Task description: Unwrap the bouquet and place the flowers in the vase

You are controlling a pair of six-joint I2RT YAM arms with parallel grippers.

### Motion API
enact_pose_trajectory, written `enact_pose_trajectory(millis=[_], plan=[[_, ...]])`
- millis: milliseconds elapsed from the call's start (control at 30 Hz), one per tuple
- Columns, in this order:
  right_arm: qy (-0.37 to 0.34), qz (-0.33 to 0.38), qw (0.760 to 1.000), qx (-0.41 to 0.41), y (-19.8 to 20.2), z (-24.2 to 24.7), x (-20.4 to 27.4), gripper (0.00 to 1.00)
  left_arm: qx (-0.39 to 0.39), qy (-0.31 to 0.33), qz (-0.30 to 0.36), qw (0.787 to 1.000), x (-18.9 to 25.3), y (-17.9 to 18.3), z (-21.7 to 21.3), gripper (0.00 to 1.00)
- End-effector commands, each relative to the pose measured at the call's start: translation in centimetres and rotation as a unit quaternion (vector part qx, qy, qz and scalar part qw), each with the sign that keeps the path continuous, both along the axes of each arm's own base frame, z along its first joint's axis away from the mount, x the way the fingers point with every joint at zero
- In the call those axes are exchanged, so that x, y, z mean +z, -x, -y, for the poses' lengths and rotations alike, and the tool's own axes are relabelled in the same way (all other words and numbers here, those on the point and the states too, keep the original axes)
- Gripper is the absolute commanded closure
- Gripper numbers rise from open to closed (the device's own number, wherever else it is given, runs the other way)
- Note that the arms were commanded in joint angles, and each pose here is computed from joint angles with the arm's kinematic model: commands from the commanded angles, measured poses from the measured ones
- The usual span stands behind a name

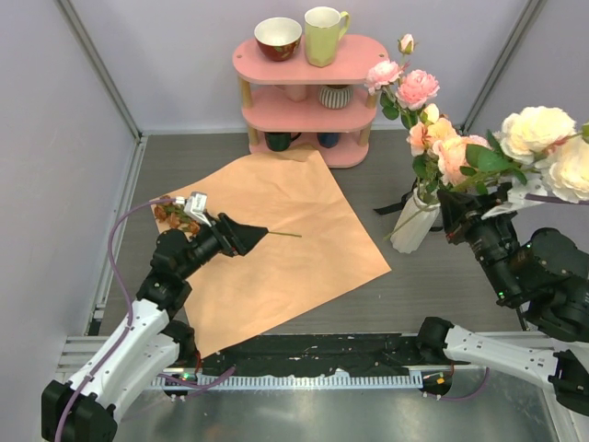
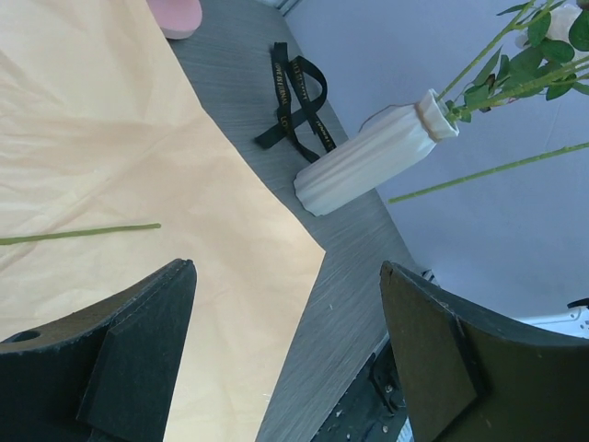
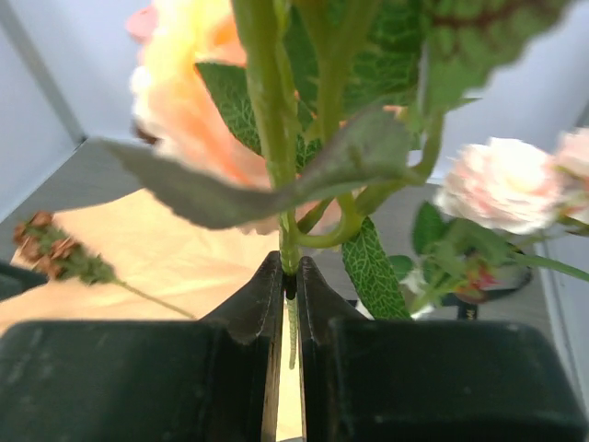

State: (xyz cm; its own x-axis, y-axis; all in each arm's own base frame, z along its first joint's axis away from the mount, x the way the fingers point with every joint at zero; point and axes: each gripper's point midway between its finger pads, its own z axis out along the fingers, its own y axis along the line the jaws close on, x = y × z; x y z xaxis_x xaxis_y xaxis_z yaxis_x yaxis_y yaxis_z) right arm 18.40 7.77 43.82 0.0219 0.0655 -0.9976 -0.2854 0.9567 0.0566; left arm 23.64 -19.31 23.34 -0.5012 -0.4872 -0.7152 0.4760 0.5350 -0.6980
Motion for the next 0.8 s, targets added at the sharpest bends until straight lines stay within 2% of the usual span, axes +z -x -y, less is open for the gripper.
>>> enact_pose_trajectory(millis=[0, 200, 400, 533, 767], plan=[[-0.050, 0.027, 0.992, -0.116, 0.5, 6.2, 2.2, 0.99, 0.000, 0.002, 0.025, 1.000, 2.1, -0.4, 0.1, 0.14], [-0.083, 0.058, 0.984, -0.147, 1.5, 9.2, 5.4, 0.99, -0.003, -0.001, 0.021, 1.000, 1.7, -0.3, 0.1, 0.10], [-0.089, 0.080, 0.978, -0.171, 1.4, 10.0, 8.3, 0.99, 0.000, -0.005, 0.024, 1.000, 1.7, -0.3, 0.0, 0.10], [-0.067, 0.093, 0.976, -0.187, 0.7, 9.5, 9.6, 0.99, -0.001, -0.008, 0.027, 1.000, 1.8, -0.2, -0.1, 0.10], [-0.019, 0.087, 0.977, -0.196, -1.0, 7.0, 9.2, 0.99, 0.002, -0.014, 0.027, 1.000, 1.6, 0.0, -0.3, 0.10]])
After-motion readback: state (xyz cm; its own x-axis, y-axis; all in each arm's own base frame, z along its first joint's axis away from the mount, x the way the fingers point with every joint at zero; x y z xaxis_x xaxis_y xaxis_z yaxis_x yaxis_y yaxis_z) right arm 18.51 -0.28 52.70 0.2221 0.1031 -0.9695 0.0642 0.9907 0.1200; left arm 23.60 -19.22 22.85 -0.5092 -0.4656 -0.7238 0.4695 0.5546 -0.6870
